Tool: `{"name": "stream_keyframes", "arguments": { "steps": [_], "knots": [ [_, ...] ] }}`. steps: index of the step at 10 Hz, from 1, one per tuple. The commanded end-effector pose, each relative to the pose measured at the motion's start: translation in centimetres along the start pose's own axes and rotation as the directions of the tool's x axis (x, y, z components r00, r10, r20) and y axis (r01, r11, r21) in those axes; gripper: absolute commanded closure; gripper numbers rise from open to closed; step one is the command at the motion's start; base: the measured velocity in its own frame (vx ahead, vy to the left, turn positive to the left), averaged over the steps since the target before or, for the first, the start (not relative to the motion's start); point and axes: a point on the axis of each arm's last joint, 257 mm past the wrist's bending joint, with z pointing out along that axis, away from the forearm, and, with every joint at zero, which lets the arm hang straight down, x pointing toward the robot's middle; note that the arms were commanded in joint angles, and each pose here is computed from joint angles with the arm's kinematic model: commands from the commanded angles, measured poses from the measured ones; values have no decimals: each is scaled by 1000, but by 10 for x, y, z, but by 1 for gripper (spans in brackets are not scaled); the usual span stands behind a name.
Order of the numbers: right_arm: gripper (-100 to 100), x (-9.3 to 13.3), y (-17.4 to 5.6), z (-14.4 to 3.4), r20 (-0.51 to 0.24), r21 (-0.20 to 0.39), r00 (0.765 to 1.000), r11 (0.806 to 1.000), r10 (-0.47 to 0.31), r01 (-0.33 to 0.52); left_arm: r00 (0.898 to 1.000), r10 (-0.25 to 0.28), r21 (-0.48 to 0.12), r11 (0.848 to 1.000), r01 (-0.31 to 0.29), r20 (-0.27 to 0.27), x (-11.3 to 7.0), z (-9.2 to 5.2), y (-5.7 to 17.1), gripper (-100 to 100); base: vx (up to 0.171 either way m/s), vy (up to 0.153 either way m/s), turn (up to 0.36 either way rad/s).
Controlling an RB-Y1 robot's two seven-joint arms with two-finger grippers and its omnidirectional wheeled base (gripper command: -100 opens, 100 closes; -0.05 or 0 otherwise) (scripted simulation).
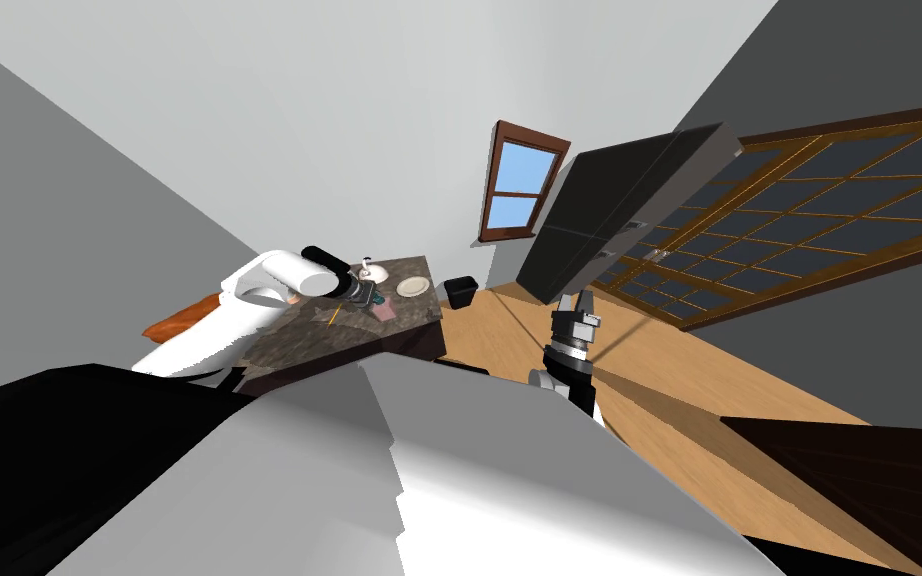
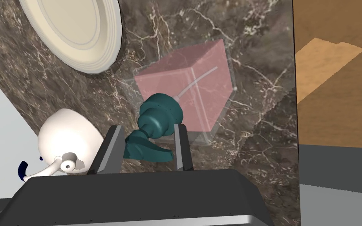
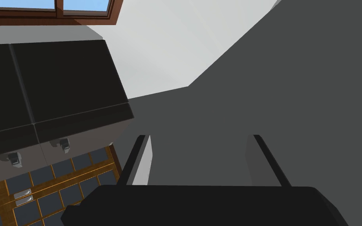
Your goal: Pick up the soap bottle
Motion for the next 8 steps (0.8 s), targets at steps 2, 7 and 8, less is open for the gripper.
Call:
{"name": "stream_keyframes", "arguments": {
  "steps": [2,7,8],
  "knots": [
    [0,0,0,0,0,0,1000,1000,0,0,1000,0,1,1000,0,0,0,0,0,100,0,0,0],
    [0,0,0,0,0,0,1000,1000,0,0,1000,7,-4,1000,-7,-5,3,-12,0,100,1,6,31],
    [0,0,0,0,0,0,1000,1000,0,0,1000,6,-6,1000,-6,-4,3,-12,1,0,0,0,0]
  ]
}}
